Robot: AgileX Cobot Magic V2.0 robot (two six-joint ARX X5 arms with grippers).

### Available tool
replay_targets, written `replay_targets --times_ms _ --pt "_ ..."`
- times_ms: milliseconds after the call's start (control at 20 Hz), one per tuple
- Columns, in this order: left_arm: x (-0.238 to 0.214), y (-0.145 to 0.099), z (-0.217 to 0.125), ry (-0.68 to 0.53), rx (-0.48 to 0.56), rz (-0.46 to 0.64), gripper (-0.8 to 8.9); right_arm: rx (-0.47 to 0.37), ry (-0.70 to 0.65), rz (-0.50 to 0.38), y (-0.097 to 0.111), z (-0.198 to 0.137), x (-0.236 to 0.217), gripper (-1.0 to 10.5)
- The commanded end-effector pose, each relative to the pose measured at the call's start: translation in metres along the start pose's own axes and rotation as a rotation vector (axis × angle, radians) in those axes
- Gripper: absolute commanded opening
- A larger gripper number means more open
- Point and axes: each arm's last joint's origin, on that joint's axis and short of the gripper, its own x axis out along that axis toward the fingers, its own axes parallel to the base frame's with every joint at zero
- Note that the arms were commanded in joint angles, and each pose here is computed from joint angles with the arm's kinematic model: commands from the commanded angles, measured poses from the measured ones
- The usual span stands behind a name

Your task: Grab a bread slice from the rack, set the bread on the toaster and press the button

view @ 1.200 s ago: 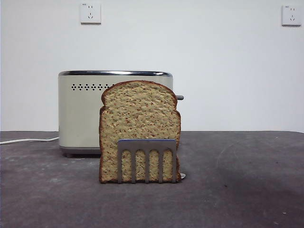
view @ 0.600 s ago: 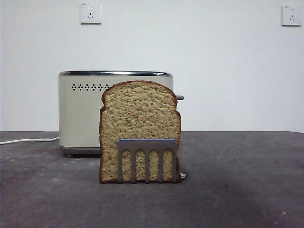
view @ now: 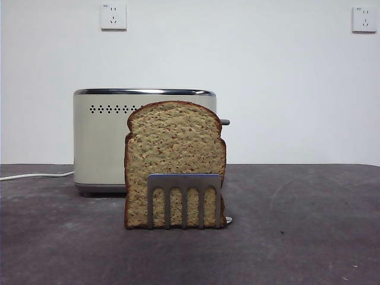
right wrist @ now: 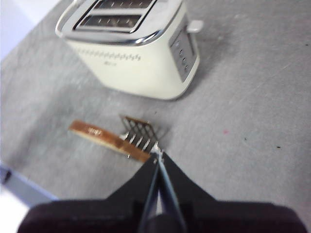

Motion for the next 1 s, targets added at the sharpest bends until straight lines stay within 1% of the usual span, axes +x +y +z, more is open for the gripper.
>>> replay_targets --times_ms 50,150,400,450,500,550,600,650,800,850,1000 --pt "-0.001 -0.003 0.008 0.046 0.058 -0.044 -0.08 -0.081 0.068 0.022 0.006 0.007 -0.007 -0.1" --pt "-0.001 -0.005 0.013 0.085 0.068 -0.061 -0.08 -0.087 0.097 0.042 0.01 0.01 -0.01 -0.1" --pt "0.002 -0.005 0.014 0.119 0.046 -0.074 0.03 -0.106 0.104 0.062 0.014 0.01 -0.009 -0.1" --pt "0.002 -0.004 0.014 0.122 0.045 -0.075 0.62 -0.106 0.104 0.062 0.014 0.01 -0.009 -0.1" --pt "0.003 -0.004 0.014 0.123 0.044 -0.075 2.09 -0.106 0.105 0.062 0.014 0.01 -0.009 -0.1" --pt "0.003 -0.003 0.014 0.124 0.043 -0.074 4.56 -0.106 0.105 0.062 0.014 0.01 -0.009 -0.1" --pt "0.003 -0.003 0.015 0.123 0.045 -0.074 5.95 -0.106 0.105 0.062 0.014 0.01 -0.009 -0.1" --pt "0.004 -0.003 0.015 0.121 0.049 -0.079 6.11 -0.106 0.105 0.062 0.014 0.01 -0.009 -0.1" --pt "0.007 -0.004 0.021 0.127 0.083 -0.103 6.11 -0.106 0.106 0.062 0.013 0.01 -0.009 -0.1" --pt "0.008 -0.004 0.025 0.133 0.104 -0.103 6.11 -0.105 0.106 0.062 0.013 0.01 -0.009 -0.1" --pt "0.018 -0.007 0.042 0.165 0.21 -0.135 6.11 -0.103 0.11 0.063 0.013 0.011 -0.007 -0.1"
